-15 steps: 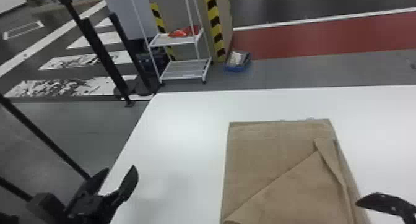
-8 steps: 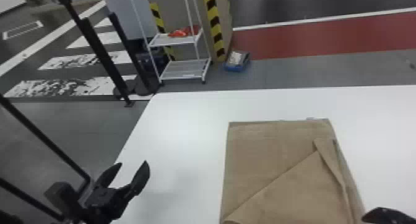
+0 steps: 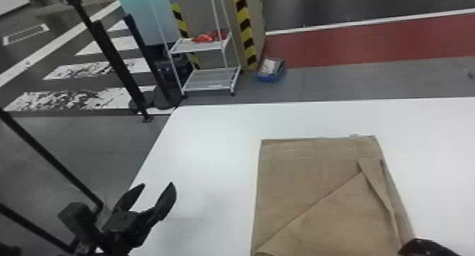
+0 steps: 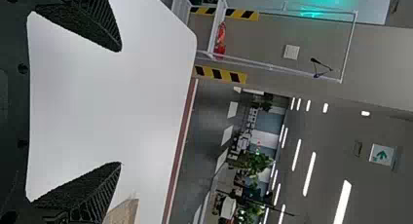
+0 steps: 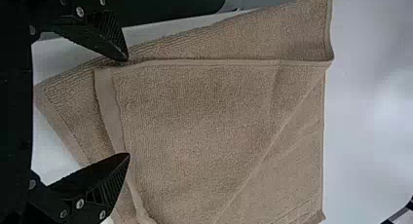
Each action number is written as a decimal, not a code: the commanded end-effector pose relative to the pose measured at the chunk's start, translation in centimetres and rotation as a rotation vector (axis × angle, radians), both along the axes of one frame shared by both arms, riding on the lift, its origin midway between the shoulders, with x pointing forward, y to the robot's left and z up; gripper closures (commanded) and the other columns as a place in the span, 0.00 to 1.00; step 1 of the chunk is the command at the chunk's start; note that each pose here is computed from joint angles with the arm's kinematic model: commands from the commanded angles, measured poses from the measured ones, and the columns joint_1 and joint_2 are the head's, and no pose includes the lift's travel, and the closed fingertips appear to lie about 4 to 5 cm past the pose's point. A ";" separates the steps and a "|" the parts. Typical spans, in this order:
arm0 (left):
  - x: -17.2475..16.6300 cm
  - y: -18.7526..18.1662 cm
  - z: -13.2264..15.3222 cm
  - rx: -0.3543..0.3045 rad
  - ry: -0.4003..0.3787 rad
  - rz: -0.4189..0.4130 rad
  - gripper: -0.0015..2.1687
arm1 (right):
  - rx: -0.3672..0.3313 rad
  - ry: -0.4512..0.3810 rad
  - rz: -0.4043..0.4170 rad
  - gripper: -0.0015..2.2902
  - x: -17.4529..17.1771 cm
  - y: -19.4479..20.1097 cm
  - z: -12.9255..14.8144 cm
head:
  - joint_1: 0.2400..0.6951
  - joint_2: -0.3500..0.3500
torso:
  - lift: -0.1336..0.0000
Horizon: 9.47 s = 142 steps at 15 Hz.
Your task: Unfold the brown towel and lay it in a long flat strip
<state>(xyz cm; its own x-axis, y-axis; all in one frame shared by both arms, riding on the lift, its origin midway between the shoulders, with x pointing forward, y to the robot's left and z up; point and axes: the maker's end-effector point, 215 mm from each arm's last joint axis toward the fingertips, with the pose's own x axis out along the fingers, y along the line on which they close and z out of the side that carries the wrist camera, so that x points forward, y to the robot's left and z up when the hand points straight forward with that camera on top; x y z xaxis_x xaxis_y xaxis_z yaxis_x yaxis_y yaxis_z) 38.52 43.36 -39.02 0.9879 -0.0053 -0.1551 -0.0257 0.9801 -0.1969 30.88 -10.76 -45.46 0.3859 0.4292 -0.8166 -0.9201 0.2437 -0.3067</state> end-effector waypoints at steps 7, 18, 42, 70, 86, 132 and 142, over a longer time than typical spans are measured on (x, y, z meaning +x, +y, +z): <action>0.2 -0.3 -0.6 -0.006 0.008 -0.008 0.02 | -0.006 0.005 -0.029 0.13 1.1 0.1 -0.2 | 1.00 1.00 | 0.13; 0.1 -0.7 -1.4 -0.024 0.015 -0.029 0.02 | 0.011 0.024 -0.026 0.78 1.3 -0.2 0.9 | 1.00 1.00 | 0.13; 0.2 -1.6 -1.5 -0.025 0.014 -0.061 0.02 | -0.019 0.125 -0.080 0.16 -1.1 -1.2 0.4 | 1.00 1.00 | 0.13; 4.0 -7.7 -0.1 0.004 0.066 -0.215 0.02 | 0.174 -0.077 -0.386 0.80 7.6 -12.4 10.2 | 1.00 0.92 | 0.13; 14.5 -16.9 -3.5 0.212 0.244 -0.376 0.04 | 0.236 -0.232 -0.860 0.80 7.3 -36.3 16.1 | 1.00 0.22 | 0.13; 0.6 -5.2 1.6 0.134 0.137 -0.242 0.90 | 0.231 -0.269 -0.463 0.80 13.8 -24.5 8.8 | 1.00 0.64 | 0.13; 0.7 -12.7 2.6 0.342 0.110 -0.494 0.10 | 0.088 -0.234 -0.424 0.03 10.0 -26.4 7.5 | 1.00 0.38 | 0.13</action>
<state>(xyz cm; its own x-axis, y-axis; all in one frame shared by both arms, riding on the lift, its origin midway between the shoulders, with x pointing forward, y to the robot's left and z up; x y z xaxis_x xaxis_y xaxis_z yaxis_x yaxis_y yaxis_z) 39.09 30.82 -36.46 0.8644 -0.3868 -0.3211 0.4352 0.8956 0.0925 41.29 -37.21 -37.85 0.7258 0.2736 -0.6311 -0.6209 0.6556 -0.4298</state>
